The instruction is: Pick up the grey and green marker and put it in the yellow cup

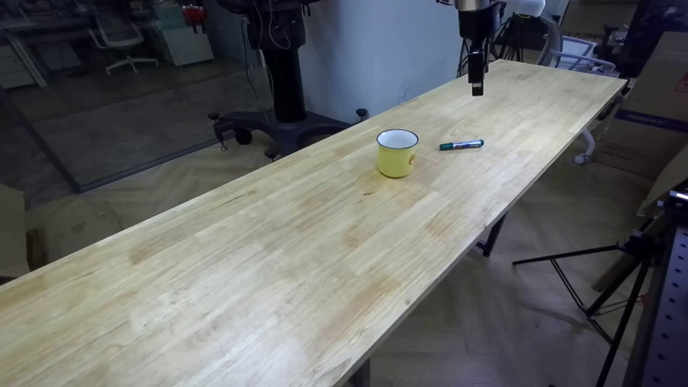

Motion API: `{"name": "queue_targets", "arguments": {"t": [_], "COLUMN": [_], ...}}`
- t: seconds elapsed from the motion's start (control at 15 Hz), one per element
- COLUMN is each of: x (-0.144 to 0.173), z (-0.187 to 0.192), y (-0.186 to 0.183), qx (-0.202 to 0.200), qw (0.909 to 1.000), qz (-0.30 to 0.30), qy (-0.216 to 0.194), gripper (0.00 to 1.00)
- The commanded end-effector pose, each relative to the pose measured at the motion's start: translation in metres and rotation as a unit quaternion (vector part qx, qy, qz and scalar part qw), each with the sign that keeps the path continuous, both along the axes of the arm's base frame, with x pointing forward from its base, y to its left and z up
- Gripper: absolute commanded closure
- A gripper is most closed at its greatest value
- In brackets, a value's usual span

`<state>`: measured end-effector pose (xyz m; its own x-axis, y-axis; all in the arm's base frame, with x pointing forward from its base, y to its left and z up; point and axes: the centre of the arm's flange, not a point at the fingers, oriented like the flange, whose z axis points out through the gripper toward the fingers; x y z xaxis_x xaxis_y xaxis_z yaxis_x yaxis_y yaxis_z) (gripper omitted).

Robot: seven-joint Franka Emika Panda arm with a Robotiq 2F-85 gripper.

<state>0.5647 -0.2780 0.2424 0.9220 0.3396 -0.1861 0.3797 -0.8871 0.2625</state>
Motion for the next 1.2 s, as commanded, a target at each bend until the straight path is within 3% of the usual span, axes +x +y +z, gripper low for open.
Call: {"name": "queue_targets", "arguments": {"t": [0.0, 0.13, 0.2, 0.47, 0.87, 1.13], "x": [-0.017, -0.023, -0.015, -0.023, -0.025, -0.025], "z": [-0.019, -0.033, -0.024, -0.038, -0.059, -0.082], "y": [-0.017, -0.022, -0.015, -0.021, -0.026, -0.032], "qx": [-0.02, 0.01, -0.005, 0.003, 0.035, 0.073], "qw": [0.9949, 0.9933, 0.9959, 0.9943, 0.9868, 0.9811], "qz": [0.099, 0.113, 0.09, 0.106, 0.129, 0.132], "qy": [-0.006, -0.017, -0.009, -0.011, -0.092, -0.121], "gripper": [0.0, 0.0, 0.0, 0.0, 0.0, 0.0]}}
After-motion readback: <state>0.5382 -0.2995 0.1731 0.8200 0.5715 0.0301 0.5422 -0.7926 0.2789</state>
